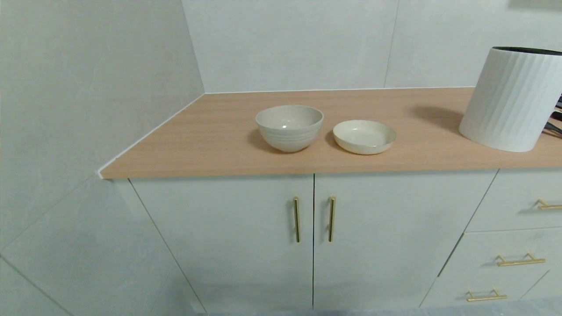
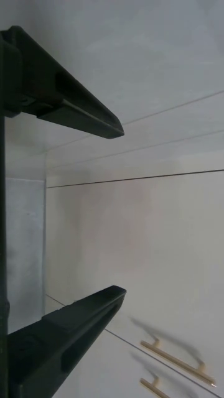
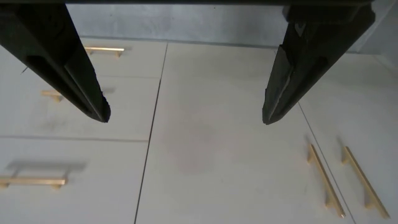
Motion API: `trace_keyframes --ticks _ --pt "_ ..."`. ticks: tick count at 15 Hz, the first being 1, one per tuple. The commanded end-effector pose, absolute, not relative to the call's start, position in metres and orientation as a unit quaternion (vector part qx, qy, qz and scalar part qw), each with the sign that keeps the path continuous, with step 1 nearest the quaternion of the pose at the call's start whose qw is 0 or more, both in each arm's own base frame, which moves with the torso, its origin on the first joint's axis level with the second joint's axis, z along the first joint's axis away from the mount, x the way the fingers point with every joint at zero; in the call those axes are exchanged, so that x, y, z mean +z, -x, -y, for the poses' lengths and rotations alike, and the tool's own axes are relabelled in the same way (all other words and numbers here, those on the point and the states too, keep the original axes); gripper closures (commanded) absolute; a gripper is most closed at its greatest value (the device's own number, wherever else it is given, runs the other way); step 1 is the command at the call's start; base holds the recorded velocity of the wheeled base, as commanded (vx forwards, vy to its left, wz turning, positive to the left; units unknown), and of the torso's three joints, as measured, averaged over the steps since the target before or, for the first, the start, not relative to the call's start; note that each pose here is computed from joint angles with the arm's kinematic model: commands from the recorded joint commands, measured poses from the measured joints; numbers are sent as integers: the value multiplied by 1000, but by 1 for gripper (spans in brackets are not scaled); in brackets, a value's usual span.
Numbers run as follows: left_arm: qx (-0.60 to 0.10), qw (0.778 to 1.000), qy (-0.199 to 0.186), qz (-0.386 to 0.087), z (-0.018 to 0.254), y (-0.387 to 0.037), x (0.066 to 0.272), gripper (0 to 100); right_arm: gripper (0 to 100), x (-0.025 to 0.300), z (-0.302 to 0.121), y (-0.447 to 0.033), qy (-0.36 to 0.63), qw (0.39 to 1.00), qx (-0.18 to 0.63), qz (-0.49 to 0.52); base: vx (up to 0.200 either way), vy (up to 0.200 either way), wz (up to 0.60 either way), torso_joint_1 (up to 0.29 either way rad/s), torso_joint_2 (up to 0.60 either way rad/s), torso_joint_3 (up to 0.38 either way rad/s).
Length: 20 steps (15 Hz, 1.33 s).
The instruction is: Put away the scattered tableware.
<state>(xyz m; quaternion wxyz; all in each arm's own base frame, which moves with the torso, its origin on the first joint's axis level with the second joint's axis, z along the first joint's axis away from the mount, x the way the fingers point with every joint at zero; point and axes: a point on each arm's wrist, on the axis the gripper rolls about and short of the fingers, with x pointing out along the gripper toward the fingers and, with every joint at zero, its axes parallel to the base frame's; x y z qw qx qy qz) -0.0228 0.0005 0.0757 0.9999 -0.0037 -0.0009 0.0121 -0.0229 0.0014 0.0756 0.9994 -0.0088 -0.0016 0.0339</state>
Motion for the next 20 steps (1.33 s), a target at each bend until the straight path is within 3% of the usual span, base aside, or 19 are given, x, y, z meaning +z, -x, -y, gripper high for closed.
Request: trace_keyframes --ticks 1,8,20 --pt "12 1000 4 1 -1 23 76 0 0 76 -1 23 9 999 34 1 0 0 0 -159 456 300" --pt "12 1000 4 1 -1 23 76 0 0 76 -1 23 9 999 34 1 0 0 0 -100 393 285" --pt "12 1000 4 1 -1 23 76 0 0 76 -1 23 7 1000 30 1 0 0 0 -3 9 5"
